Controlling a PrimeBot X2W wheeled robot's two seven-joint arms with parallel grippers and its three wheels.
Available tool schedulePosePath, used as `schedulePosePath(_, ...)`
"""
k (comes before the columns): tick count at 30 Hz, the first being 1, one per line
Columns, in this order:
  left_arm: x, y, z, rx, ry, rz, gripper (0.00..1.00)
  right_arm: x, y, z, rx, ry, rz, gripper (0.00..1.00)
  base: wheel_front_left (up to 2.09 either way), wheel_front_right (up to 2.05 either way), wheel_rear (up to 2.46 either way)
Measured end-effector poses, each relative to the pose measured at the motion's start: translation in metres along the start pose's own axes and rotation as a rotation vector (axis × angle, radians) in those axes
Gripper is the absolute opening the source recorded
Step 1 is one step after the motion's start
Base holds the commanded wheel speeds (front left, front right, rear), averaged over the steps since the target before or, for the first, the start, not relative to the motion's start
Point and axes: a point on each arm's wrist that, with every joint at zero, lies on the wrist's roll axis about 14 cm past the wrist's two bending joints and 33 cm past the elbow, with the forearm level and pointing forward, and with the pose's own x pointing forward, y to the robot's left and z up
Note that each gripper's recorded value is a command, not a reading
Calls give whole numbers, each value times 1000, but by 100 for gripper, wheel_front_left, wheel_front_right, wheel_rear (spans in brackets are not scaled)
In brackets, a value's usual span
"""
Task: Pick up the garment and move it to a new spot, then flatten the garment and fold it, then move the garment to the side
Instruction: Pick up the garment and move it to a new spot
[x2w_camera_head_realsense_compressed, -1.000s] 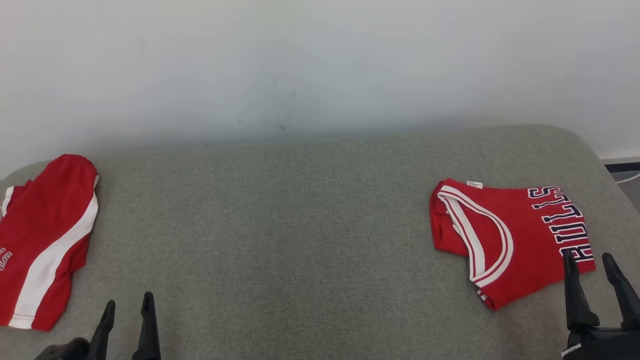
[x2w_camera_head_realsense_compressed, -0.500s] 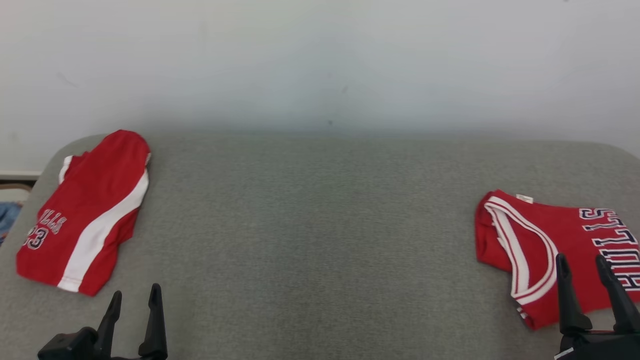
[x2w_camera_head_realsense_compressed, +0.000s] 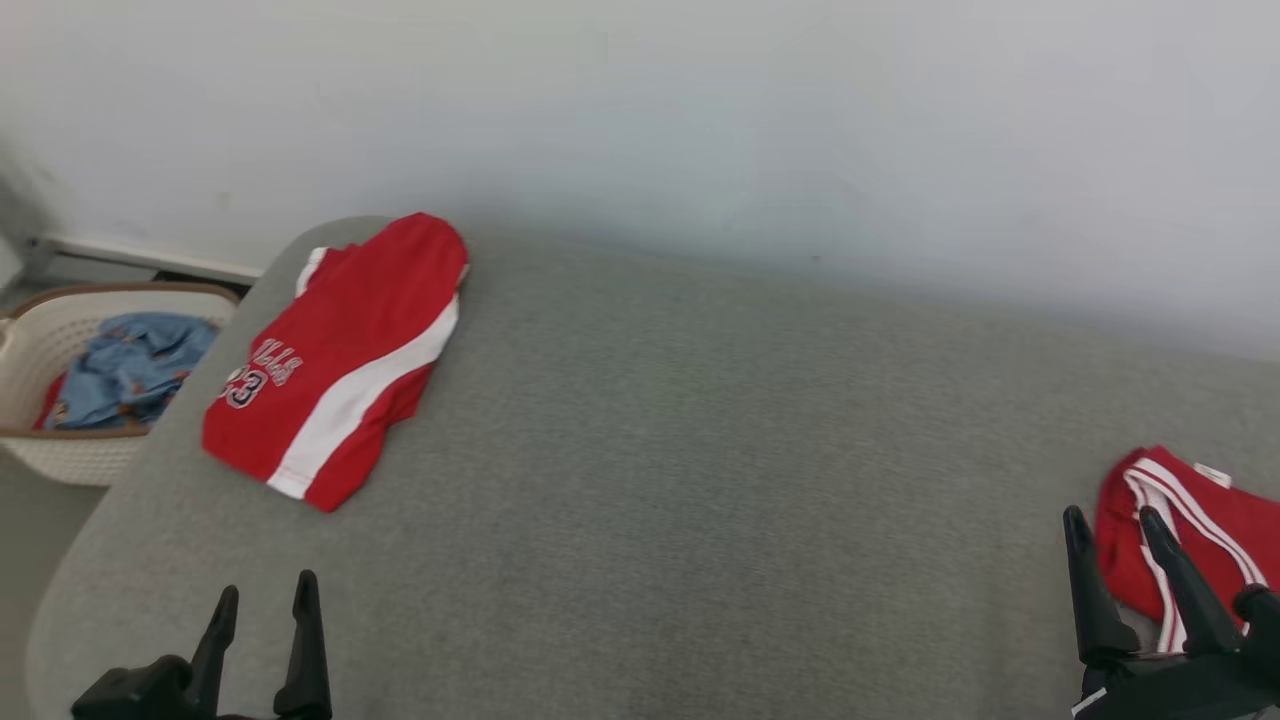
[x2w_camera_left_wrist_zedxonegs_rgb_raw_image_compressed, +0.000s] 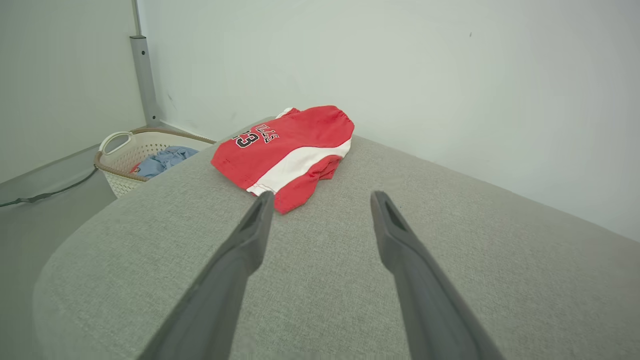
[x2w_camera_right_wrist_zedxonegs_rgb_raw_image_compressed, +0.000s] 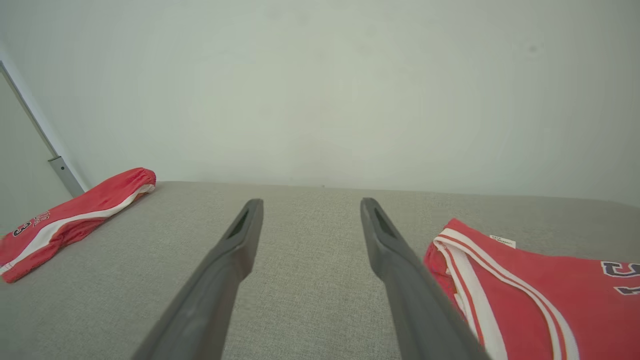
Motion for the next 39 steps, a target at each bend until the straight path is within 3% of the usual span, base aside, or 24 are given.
schedulePosePath(11, -30, 48, 9, 8, -21, 153, 100, 32, 66, -14, 21, 44, 183, 100, 0, 0, 0)
schedulePosePath(19, -31, 56, 7, 15, 14, 171, 100, 37, 77, -23, 17, 77, 215, 100, 0, 0, 0)
schedulePosePath(29, 56, 51, 74, 103, 9, 3, 100, 42, 71, -31, -14, 111, 230, 100, 0, 0, 0)
schedulePosePath(39, 135, 29, 80, 72, 234, -75, 100, 64, 45, -20, -103, 98, 225, 100, 0, 0, 0)
